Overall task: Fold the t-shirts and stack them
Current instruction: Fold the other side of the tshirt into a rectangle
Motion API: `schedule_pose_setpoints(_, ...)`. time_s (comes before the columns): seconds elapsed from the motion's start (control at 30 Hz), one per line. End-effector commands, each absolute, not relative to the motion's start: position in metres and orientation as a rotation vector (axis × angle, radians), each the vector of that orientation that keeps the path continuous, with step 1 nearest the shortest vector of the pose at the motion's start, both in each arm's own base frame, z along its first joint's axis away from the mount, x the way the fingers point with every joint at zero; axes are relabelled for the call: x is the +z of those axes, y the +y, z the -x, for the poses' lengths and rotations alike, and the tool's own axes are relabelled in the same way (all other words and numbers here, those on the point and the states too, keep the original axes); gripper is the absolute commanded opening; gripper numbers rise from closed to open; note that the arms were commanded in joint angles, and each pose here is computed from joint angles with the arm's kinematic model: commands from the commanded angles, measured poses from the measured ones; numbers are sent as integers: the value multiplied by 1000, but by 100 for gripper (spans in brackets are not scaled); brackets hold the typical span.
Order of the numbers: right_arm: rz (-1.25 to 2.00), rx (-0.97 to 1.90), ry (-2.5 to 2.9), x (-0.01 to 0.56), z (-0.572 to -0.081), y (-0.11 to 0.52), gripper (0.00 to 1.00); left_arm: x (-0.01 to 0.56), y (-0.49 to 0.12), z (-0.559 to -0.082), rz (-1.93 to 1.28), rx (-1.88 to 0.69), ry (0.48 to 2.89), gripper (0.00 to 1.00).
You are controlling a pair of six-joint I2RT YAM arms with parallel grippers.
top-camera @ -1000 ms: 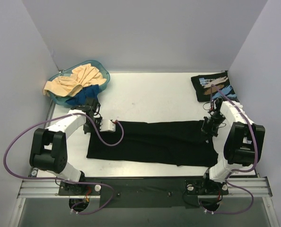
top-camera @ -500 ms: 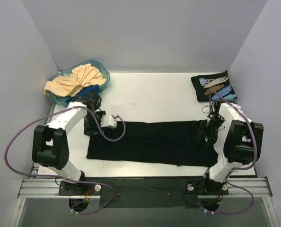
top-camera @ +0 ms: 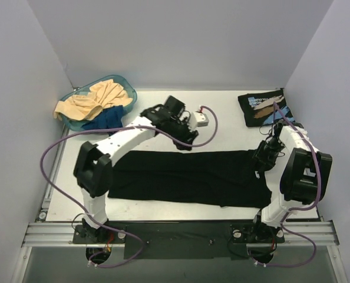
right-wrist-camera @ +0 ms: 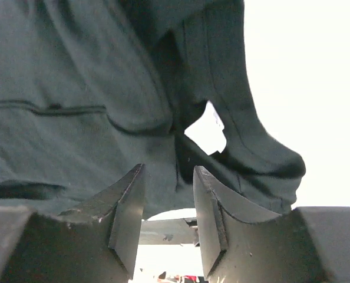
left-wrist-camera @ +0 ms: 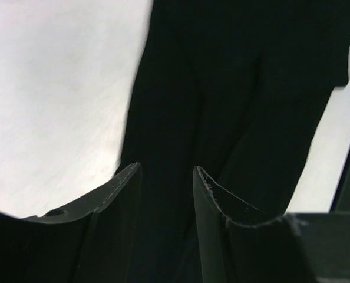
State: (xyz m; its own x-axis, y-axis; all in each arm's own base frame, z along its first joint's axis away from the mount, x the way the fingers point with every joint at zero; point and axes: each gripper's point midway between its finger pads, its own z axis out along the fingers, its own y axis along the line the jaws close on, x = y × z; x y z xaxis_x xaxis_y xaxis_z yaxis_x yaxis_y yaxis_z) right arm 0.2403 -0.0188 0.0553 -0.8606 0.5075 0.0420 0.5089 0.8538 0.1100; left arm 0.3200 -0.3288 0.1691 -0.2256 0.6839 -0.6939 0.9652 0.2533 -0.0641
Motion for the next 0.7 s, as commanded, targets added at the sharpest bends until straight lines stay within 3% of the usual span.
schedule_pose_setpoints(0.0,879,-241,-3012,41,-254,-21,30,183,-417,-321,-1182,-957,2023,48)
schedule_pose_setpoints(0.2,895,-303,-2998,34,-264,-17,3,148,-483,-312,-1086,-1020,2094,48)
schedule_pose_setpoints(0.27,890,-303,-2997,35,-261,-16,0,135,-496,-314,-1036,-1021,2133,50)
schedule_pose_setpoints(0.67,871,-317,-3033,54,-248,-13,0,70,-509,-340,-1010,-857,2236,50)
